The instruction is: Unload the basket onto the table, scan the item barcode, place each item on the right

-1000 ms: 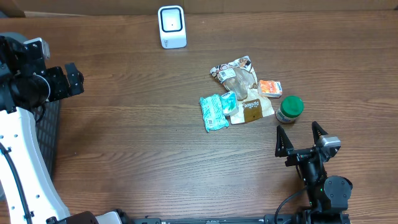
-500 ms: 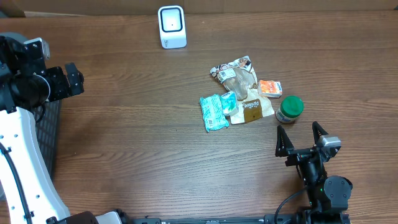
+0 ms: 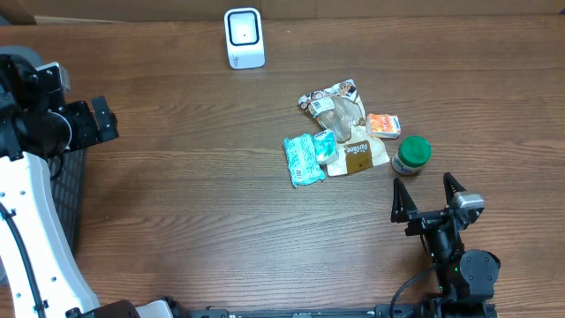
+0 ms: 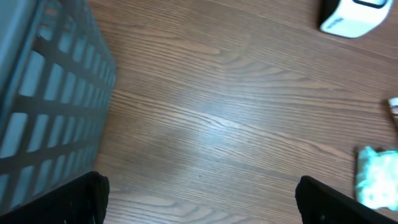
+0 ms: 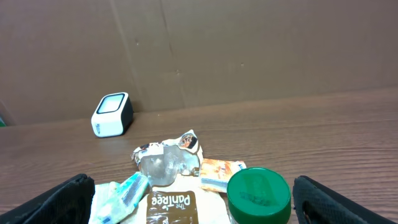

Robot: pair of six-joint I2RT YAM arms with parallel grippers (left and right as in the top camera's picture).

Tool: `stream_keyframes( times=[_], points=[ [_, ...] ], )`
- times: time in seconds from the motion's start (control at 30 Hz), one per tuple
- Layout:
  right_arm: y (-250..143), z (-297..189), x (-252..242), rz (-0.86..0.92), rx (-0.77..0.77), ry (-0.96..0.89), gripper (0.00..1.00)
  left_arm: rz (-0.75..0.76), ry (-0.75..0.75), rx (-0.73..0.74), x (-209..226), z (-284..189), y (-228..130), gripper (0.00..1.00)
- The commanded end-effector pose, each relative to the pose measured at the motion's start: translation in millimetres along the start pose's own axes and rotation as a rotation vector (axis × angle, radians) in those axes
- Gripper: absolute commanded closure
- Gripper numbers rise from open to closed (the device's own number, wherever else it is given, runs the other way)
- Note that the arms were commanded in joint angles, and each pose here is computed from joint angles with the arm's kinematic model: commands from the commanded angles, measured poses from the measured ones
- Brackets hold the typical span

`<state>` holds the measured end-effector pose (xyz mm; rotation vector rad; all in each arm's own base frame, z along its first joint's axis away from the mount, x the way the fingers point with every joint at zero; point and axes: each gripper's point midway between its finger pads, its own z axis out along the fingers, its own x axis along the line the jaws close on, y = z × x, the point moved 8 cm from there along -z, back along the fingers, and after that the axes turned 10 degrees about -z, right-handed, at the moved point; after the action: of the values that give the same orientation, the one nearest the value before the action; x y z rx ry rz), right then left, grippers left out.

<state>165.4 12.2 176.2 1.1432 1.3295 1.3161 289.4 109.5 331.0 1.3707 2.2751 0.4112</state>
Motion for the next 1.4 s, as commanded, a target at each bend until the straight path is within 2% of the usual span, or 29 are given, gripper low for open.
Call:
stream_keyframes(
  times=[0.0, 0.17, 0.53, 0.67, 0.93, 1.1, 1.23, 1.37],
  points=[
    [-2.3, 0.2, 0.4, -0.001, -0.003, -0.002, 0.0, 0.074, -0.117, 0.001, -18.4, -6.0, -5.0, 0.0],
    [-2.4, 0.2, 0.4, -0.001, -0.003, -0.002, 0.0, 0.188, -0.187, -0.108, -42.2, -20.7, -25.3, 0.0],
    [-2.3, 0.2, 0.4, -0.001, -0.003, -0.002, 0.0, 0.136, -0.294, -0.495, -35.6, -34.6, -106.4, 0.01],
    [-2.4, 0.2, 0.4, -0.001, -0.003, -0.002, 0.0, 0.131, -0.338, -0.617, -28.4, -25.5, -130.9, 0.0],
    [-2.3, 0.2, 0.4, -0.001, -0.003, -0.002, 0.0, 0.222, -0.468, -0.849, -20.9, 14.9, -170.2, 0.01],
    [-2.3, 0.2, 0.4, -0.001, -0.003, -0.002, 0.0, 0.244, -0.491, -0.964, -12.3, 37.2, -191.2, 0.0],
    [-2.3, 0.2, 0.4, -0.001, -0.003, -0.002, 0.0, 0.203, -0.452, -1.003, -2.5, 51.8, -200.8, 0.0],
    [-2.4, 0.2, 0.4, -0.001, -0.003, -0.002, 0.0, 0.023, -0.344, -1.018, 14.6, 59.5, -200.7, 0.0]
  ],
)
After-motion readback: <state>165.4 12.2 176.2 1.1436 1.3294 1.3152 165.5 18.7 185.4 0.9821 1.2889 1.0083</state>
